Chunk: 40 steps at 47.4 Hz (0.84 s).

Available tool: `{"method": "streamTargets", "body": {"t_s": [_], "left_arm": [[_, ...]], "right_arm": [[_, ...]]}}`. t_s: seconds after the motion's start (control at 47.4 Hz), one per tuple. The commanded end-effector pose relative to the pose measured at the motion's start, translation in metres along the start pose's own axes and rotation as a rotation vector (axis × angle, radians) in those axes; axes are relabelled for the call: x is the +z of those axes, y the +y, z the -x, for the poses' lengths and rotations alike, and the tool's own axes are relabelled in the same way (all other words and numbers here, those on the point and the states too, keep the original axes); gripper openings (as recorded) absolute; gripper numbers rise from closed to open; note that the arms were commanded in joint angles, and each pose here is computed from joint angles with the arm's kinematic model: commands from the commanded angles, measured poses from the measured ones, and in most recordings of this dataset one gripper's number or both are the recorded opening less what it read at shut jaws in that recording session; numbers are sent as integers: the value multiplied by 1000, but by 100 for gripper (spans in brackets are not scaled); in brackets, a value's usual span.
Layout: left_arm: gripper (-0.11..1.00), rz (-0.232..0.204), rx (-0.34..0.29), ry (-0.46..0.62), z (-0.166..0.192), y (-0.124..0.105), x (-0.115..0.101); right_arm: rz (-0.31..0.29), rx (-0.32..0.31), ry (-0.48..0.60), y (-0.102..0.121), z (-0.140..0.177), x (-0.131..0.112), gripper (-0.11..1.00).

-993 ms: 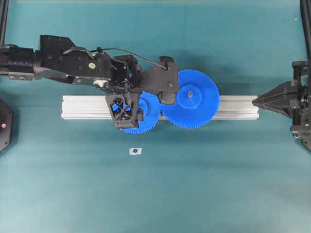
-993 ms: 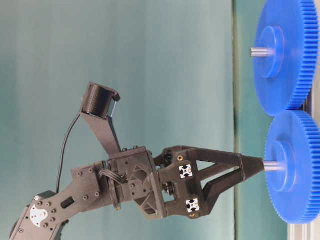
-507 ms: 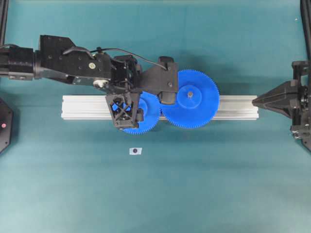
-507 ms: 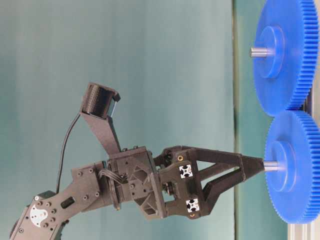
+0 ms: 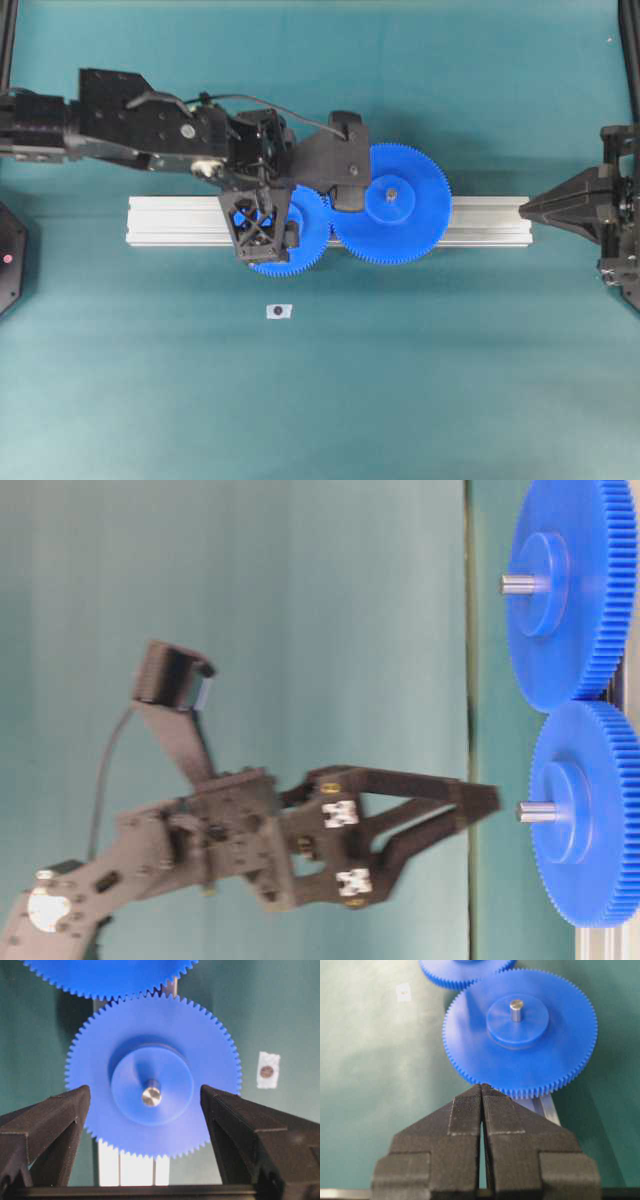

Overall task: Insert the small gear onto the shaft.
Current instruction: 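Press the gear further onto the shaft, meshing with the large gear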

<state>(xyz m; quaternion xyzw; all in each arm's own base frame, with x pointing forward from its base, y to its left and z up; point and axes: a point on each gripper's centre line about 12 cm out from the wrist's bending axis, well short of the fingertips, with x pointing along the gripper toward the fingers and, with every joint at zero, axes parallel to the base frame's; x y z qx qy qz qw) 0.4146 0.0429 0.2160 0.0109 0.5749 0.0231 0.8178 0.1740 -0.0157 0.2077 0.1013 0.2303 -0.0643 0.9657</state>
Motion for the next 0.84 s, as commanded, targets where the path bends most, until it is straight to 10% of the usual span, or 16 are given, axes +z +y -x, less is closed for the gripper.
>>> {"method": "streamTargets", "body": {"t_s": [0.0, 0.824], "left_arm": [[84, -5, 8, -55, 30, 1, 12], [83, 12, 6, -86, 74, 0, 25]], "right_arm": [[-7, 1, -15, 1, 0, 5, 1], [-7, 1, -15, 1, 0, 5, 1]]}}
